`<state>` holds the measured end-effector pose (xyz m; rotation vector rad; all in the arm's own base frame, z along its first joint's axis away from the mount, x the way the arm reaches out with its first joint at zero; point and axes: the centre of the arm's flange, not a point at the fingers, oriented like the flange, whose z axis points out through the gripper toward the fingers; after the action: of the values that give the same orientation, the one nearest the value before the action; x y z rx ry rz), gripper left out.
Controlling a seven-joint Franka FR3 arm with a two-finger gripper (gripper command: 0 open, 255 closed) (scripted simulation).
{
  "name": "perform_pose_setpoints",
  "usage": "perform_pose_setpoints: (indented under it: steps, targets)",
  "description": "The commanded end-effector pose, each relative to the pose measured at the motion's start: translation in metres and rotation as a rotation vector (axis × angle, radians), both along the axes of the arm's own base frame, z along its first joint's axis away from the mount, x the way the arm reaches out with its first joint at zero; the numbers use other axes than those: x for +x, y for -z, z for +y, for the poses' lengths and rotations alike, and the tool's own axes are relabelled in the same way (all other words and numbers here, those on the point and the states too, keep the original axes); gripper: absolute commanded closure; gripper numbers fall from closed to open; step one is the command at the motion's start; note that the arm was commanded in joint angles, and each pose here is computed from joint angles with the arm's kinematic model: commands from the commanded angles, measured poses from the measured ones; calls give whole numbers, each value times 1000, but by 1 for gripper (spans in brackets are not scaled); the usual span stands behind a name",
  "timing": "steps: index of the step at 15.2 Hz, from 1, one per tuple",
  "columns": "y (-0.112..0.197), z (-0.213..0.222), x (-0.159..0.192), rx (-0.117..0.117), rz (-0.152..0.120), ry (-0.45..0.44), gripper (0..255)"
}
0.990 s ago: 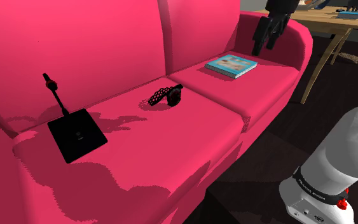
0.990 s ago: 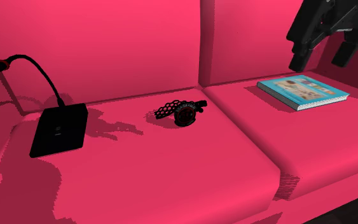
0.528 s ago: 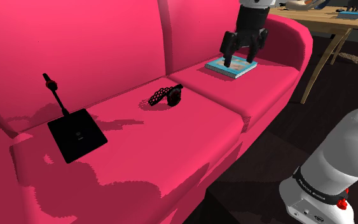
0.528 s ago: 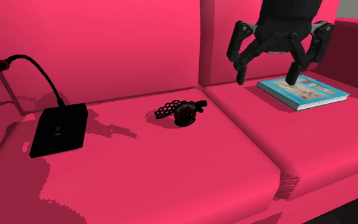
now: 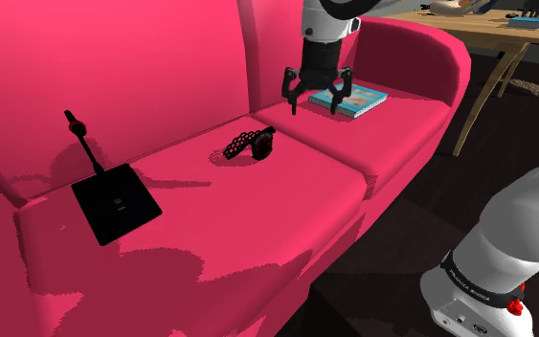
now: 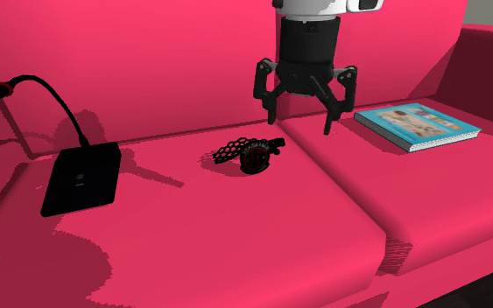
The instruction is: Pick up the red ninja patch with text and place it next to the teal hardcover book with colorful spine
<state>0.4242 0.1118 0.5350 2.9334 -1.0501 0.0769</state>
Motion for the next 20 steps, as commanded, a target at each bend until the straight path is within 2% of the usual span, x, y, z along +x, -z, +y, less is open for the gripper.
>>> perform_pose_setpoints:
  steps: [1, 8, 15, 20]
  targets:
    - [14, 11, 23, 3, 3, 108, 0]
    - [58, 27, 107, 4, 17, 456, 0]
    - [103, 13, 190, 6, 30, 804, 0]
    - [125, 11, 192, 6, 31, 813, 0]
